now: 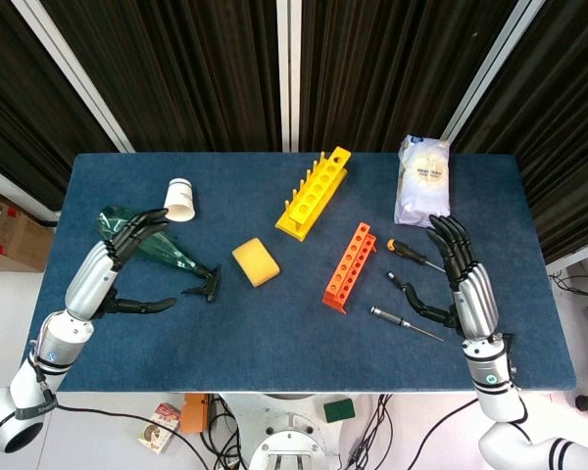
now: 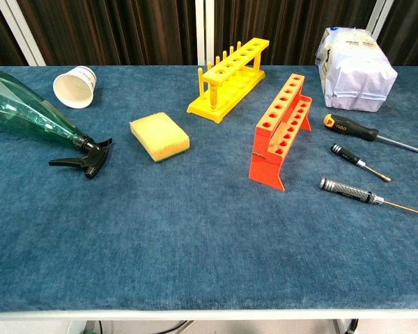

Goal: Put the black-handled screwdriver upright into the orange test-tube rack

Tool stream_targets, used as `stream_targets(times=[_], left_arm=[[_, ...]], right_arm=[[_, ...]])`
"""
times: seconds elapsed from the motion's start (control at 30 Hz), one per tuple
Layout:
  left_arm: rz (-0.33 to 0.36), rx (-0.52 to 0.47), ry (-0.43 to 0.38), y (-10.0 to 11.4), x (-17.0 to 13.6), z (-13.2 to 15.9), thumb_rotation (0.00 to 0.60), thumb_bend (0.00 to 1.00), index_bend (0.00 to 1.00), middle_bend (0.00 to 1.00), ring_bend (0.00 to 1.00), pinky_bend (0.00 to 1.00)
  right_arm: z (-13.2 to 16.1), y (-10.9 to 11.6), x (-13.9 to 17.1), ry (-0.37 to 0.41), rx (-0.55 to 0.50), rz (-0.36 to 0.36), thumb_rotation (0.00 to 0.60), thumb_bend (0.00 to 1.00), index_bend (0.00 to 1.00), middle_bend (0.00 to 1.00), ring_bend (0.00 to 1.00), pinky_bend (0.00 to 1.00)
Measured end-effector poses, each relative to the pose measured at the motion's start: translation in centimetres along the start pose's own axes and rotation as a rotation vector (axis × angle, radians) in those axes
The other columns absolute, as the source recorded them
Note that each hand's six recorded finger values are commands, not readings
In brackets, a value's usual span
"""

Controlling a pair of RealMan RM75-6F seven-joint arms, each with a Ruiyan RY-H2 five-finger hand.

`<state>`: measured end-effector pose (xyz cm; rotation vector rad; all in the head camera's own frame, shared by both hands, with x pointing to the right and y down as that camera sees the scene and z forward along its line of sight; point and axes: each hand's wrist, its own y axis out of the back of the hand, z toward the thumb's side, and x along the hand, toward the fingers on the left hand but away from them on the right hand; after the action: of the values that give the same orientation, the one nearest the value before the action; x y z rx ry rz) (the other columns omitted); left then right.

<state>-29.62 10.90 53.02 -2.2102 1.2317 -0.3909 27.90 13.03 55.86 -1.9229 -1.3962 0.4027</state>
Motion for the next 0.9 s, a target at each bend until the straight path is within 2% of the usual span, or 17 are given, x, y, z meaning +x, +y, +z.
stream_targets(times=[0.13,0.6,0.7,0.9], left_arm=[[-0.022,-0.003,0.001,-0.8,0.5,0.3,0.600,0.06,0.12,0.08,0.08,0.22],[-0.029,0.038,0.010,-0.7,-0.5,0.6,0.600,0.06,0.12,0.08,0.08,0.22],[-0.032,0.095,0.023,-0.4,-1.3,0.5,0.600,0.06,0.13,0.08,0.07,0.22],[-0.049,0.311,0.090,0.4,-3.8,0.1,0.600,0.06,0.13,0.08,0.06,0.20]], right_arm=[[-0.4,-0.5,-0.2,-0.005,-0.011,0.018,0.600,0.40,0.00,0.00,0.00,0.00],[-1.0,0.1,0.9,-0.030,0.012,0.041,0.600,0.40,0.00,0.00,0.00,0.00],[-1.0,0.5,1.4,-0.042,0.049,0.059,0.600,0.40,0.00,0.00,0.00,0.00],[-1.1,1.6,3.0,-0.097,0.185,0.123,0.600,0.39,0.03,0.00,0.00,0.00]])
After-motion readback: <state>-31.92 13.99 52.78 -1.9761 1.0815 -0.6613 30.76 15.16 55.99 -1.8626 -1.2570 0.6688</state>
